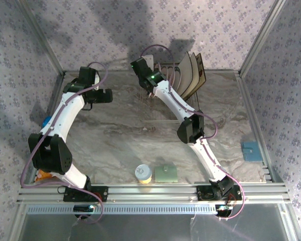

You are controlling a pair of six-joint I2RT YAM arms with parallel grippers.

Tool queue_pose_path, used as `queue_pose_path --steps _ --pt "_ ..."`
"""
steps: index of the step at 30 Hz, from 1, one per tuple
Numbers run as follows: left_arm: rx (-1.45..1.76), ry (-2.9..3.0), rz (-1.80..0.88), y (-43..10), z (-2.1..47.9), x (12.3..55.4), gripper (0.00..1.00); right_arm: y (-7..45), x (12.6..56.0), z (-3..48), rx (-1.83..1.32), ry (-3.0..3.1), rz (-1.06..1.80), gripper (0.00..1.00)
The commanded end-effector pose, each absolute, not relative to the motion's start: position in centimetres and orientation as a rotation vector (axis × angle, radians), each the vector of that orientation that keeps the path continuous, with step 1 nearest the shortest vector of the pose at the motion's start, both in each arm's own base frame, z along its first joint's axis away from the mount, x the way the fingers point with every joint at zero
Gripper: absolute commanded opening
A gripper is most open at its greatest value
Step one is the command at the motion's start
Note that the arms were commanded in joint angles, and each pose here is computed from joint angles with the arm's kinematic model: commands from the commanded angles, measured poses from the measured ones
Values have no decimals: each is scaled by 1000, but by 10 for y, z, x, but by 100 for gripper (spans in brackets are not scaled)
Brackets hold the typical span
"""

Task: Unload the plates from the dish rack

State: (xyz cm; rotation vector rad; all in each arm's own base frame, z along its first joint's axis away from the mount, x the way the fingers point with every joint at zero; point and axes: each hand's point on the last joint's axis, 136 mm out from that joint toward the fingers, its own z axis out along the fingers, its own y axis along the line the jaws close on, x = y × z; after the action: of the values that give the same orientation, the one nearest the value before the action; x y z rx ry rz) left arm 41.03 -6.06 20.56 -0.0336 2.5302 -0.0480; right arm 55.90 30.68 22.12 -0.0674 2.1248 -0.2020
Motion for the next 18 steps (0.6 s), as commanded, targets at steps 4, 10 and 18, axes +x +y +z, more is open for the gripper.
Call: queue_pose_path --steps 4,10,18 --pt "-14 2493 -53 -63 223 412 99 315 547 295 -54 1983 -146 0" --pt "-10 2484 -55 -64 226 411 99 308 537 328 -55 1917 -211 0" --pt "-5 2475 -61 -65 230 409 99 293 522 367 -39 1852 -284 0"
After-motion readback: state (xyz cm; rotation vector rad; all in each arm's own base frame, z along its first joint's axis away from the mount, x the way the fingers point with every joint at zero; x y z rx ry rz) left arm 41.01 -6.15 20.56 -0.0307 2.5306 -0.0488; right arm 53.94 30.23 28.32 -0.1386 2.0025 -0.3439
